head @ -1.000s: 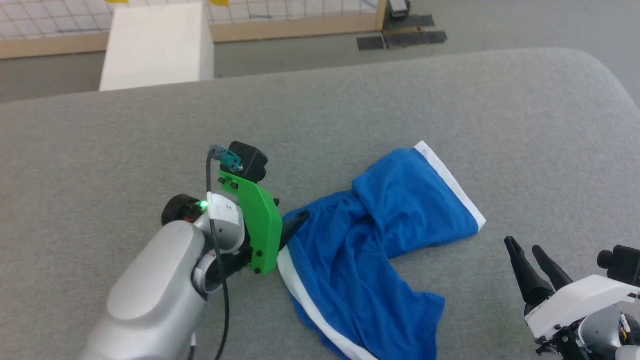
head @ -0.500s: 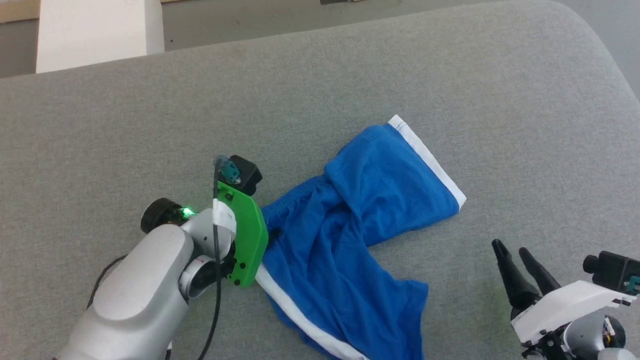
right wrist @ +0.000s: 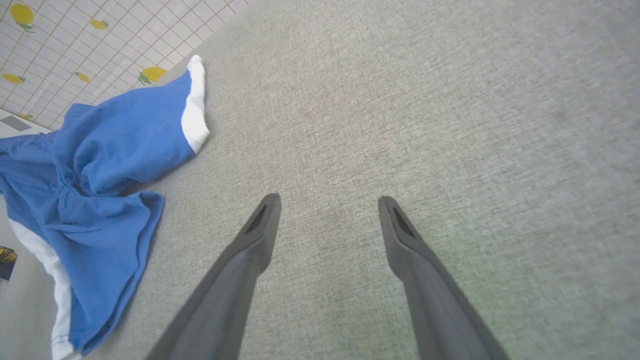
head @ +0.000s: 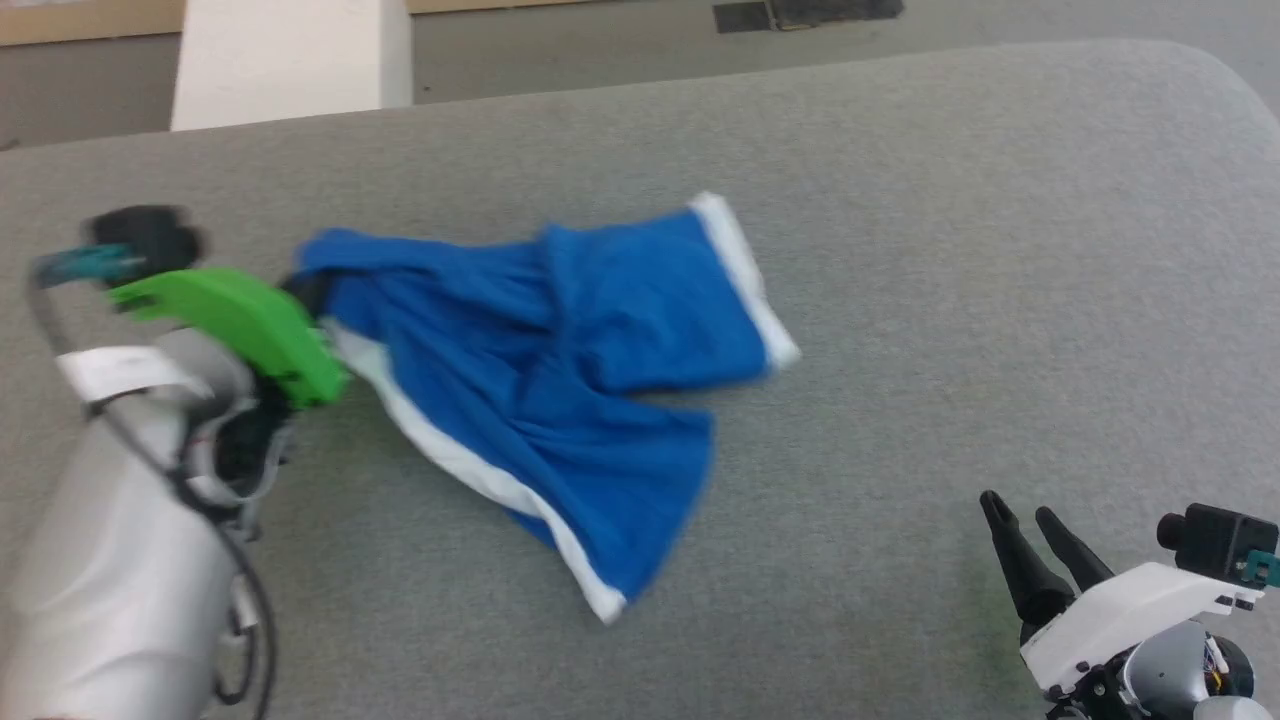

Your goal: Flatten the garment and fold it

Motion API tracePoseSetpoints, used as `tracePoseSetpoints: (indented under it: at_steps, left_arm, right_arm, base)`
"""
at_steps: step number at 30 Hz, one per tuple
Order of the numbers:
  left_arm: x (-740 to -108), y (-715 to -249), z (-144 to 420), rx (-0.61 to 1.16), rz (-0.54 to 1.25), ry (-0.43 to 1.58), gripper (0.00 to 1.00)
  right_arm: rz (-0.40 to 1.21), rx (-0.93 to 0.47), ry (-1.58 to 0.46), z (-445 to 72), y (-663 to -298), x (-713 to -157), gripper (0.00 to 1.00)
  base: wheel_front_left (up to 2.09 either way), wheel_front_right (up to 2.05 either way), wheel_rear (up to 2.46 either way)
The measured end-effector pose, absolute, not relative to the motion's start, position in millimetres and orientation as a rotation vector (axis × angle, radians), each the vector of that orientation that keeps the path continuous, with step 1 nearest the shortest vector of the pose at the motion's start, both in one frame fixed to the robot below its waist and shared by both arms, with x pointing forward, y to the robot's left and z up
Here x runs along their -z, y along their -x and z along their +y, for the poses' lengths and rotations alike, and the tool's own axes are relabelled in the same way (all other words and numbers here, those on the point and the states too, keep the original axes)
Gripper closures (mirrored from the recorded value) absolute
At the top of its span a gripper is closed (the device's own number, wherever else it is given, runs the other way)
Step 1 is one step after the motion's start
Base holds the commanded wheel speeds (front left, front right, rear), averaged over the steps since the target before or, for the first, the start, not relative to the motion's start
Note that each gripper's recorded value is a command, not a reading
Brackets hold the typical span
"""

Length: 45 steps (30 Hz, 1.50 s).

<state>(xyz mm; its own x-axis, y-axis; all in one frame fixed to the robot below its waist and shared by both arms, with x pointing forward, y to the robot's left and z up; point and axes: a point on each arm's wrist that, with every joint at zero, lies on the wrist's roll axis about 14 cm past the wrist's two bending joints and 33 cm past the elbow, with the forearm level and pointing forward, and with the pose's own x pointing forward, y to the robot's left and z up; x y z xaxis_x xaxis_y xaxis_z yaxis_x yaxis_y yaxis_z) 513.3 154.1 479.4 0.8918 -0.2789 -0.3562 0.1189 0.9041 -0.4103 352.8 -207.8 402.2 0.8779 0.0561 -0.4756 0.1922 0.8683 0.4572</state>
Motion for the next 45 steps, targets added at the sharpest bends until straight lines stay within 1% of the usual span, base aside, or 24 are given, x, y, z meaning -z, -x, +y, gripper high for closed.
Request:
tracePoseSetpoints:
  at_steps: [3,6,7,9,10,11,12,15,17,18,21,23,25,28,35,39,45]
  left_arm:
    - [-473,-502,220,0.009,0.401,0.437,1.0]
    - [-445,-466,276,-0.181,0.446,0.479,1.0]
    - [-434,-450,290,-0.238,0.468,0.498,1.0]
    - [-413,-423,300,-0.282,0.534,0.502,1.0]
    - [-403,-409,301,-0.293,0.572,0.511,0.96]
    - [-397,-400,300,-0.299,0.593,0.525,0.65]
    - [-395,-396,298,-0.293,0.599,0.529,0.0]
    - [-409,-398,293,-0.253,0.541,0.53,0.0]
    - [-434,-406,296,-0.223,0.424,0.492,0.0]
    - [-447,-410,299,-0.206,0.364,0.448,0.0]
    - [-507,-417,309,-0.169,0.079,0.235,0.0]
    - [-525,-410,311,-0.168,-0.03,0.14,0.0]
    - [-517,-396,309,-0.177,-0.029,0.098,0.0]
    - [-502,-371,309,-0.225,-0.004,0.087,0.0]
    - [-490,-345,306,-0.276,0.002,0.107,0.0]
    - [-485,-339,308,-0.289,0.01,0.122,0.0]
    - [-476,-336,316,-0.311,0.03,0.121,0.0]
  right_arm:
    - [0.51,0.036,-0.513,-197,-359,-403,0.0]
    - [0.515,-0.002,-0.508,-187,-365,-405,0.0]
    - [0.517,-0.015,-0.504,-183,-366,-406,0.0]
    - [0.518,-0.034,-0.503,-177,-369,-408,0.0]
    - [0.519,-0.043,-0.501,-175,-371,-408,0.0]
    - [0.518,-0.051,-0.499,-173,-373,-409,0.0]
    - [0.519,-0.058,-0.495,-171,-375,-410,0.0]
    - [0.515,-0.102,-0.478,-159,-385,-415,0.0]
    - [0.508,-0.141,-0.462,-148,-392,-421,0.0]
    - [0.504,-0.155,-0.454,-144,-395,-423,0.0]
    - [0.493,-0.224,-0.398,-125,-403,-437,0.0]
    - [0.499,-0.284,-0.359,-107,-404,-443,0.0]
    - [0.518,-0.355,-0.321,-86,-403,-447,0.0]
    - [0.56,-0.486,-0.208,-45,-398,-449,0.0]
    - [0.685,-0.77,0.044,37,-382,-436,0.0]
    - [0.756,-0.847,0.159,57,-381,-420,0.0]
    - [0.883,-0.902,0.281,65,-371,-383,0.0]
  base:
    - [0.0,0.0,0.0]
    - [0.0,0.0,0.0]
    - [0.0,0.0,0.0]
    - [0.0,0.0,0.0]
    - [0.0,0.0,0.0]
    - [0.0,0.0,0.0]
    - [0.0,0.0,0.0]
    - [0.0,0.0,0.0]
    - [0.0,0.0,0.0]
    - [0.0,0.0,0.0]
    - [0.0,0.0,0.0]
    - [0.0,0.0,0.0]
    - [0.0,0.0,0.0]
    - [0.0,0.0,0.0]
    - [0.0,0.0,0.0]
    - [0.0,0.0,0.0]
    - [0.0,0.0,0.0]
